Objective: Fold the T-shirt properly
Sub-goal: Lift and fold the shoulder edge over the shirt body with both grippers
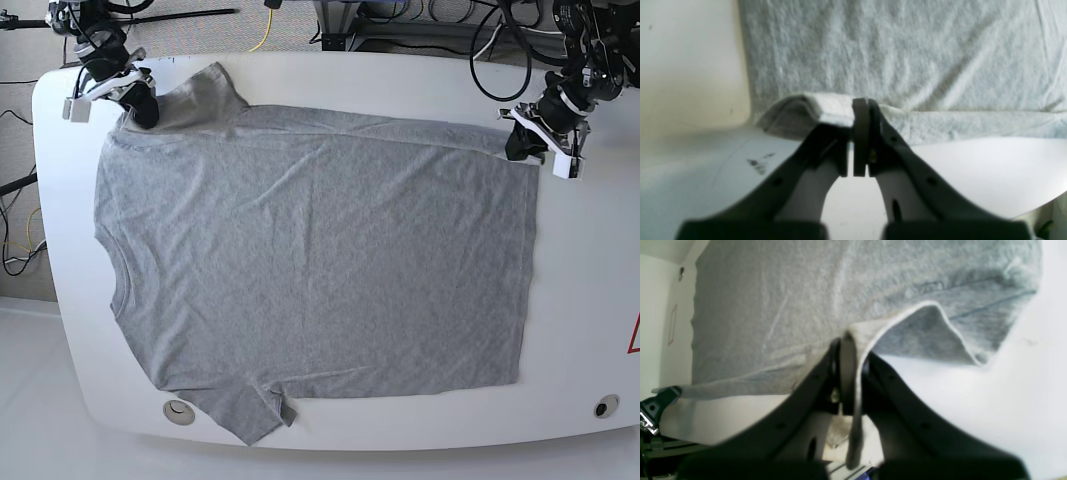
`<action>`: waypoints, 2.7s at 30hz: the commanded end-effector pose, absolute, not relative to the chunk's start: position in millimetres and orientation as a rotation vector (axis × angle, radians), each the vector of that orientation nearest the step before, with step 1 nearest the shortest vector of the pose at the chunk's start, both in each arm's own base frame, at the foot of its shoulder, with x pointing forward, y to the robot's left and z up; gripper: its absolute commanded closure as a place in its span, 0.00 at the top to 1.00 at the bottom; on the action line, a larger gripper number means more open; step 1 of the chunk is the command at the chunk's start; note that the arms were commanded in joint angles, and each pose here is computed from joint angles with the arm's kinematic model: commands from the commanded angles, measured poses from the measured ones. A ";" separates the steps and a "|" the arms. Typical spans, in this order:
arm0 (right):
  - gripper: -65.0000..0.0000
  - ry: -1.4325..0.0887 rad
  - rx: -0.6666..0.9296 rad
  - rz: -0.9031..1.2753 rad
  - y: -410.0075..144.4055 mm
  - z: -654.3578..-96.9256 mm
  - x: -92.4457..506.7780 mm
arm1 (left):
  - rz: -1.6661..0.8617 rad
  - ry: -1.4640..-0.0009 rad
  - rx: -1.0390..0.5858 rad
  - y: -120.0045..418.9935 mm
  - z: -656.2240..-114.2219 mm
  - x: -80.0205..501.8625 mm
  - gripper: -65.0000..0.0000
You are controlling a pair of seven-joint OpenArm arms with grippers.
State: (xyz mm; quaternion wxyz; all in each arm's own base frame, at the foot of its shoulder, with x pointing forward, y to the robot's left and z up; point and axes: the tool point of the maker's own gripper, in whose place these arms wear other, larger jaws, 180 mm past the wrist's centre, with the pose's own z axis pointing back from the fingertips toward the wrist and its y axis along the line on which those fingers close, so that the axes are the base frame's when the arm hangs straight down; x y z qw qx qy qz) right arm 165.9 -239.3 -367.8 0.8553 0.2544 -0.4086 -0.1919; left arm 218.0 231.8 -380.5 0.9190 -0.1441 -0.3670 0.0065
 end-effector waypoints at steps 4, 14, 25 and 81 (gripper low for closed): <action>0.00 -0.895 0.562 -0.358 -233.4 -349.0 181.5 | 0.012 -0.825 -0.278 241.5 -363.1 233.8 0.00; 0.00 -0.933 0.546 -0.411 -241.4 -341.2 204.5 | 0.018 -0.915 -0.291 240.5 -341.8 264.9 0.00; 0.00 -0.977 0.548 -0.453 -244.9 -333.8 228.1 | 0.010 -0.982 -0.294 240.8 -325.4 286.9 0.00; 0.00 -1.070 0.574 -0.482 -272.0 -336.5 333.1 | 0.155 -0.991 -0.313 271.5 -341.2 351.2 0.00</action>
